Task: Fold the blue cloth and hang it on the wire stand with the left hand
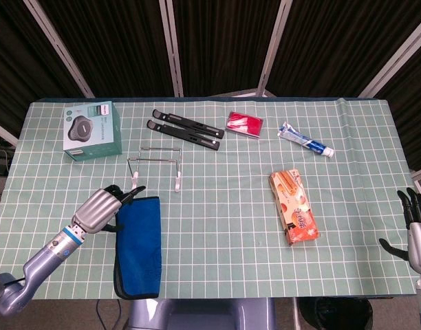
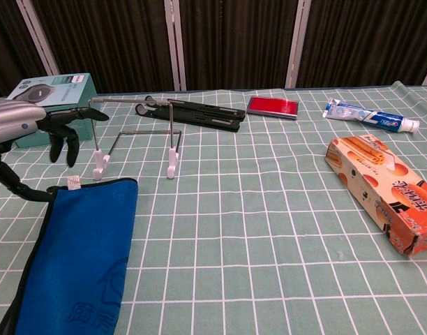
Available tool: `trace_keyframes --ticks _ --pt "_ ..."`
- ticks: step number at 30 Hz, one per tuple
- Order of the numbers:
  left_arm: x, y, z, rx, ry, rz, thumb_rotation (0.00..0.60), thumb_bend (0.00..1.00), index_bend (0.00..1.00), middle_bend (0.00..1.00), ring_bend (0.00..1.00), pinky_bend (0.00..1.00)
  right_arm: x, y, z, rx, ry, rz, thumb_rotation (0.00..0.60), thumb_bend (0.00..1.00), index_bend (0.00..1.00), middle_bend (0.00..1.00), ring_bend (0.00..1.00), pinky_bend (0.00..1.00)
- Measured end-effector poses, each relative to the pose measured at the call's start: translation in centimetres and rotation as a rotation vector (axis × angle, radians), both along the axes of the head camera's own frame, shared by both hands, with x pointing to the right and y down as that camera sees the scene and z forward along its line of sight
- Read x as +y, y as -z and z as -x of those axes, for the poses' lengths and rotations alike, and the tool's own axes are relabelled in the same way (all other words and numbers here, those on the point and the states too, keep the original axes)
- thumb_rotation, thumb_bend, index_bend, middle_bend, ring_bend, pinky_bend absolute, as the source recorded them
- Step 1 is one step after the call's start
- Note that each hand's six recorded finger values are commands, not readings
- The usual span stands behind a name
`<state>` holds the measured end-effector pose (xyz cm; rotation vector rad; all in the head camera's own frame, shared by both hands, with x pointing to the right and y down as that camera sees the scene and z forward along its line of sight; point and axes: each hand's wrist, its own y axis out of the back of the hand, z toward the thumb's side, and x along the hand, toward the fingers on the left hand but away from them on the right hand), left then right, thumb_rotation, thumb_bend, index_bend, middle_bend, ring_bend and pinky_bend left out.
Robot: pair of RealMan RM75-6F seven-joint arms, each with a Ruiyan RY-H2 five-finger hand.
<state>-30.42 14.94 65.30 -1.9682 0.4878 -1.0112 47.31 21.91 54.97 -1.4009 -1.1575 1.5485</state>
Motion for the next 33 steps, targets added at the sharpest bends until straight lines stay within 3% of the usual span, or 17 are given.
trace_keyframes --ticks 3,7,16,20,33 --pt "-0.3 -0.1 -0.9 -0.023 0.005 -0.002 0.600 0.09 0.20 0.92 0.93 1.00 0.0 0.0 0.0 0.001 0.001 0.002 0.600 0.00 0.00 0.00 0.00 0.00" --pt "-1.2 -0.9 -2.0 -0.082 0.021 0.009 0.600 0.12 0.22 0.95 0.95 1.00 0.0 -0.2 -0.1 0.004 -0.004 0.008 0.600 0.00 0.00 0.00 0.00 0.00" --pt "-2.9 -4.6 -3.4 -0.249 0.121 0.144 0.600 0.32 0.27 0.95 0.95 1.00 -0.1 -0.7 -0.7 0.015 -0.019 0.021 0.600 0.00 0.00 0.00 0.00 0.00" --pt "-2.9 -6.2 -4.5 -0.254 0.136 0.207 0.600 0.36 0.29 0.95 0.95 1.00 -0.1 -0.9 -0.8 0.019 -0.022 0.028 0.600 0.00 0.00 0.00 0.00 0.00" --pt "-3.5 -8.3 -5.6 -0.208 0.137 0.227 0.600 0.41 0.30 0.94 0.95 1.00 -0.1 -1.4 -0.9 0.031 -0.028 0.040 0.600 0.00 0.00 0.00 0.00 0.00"
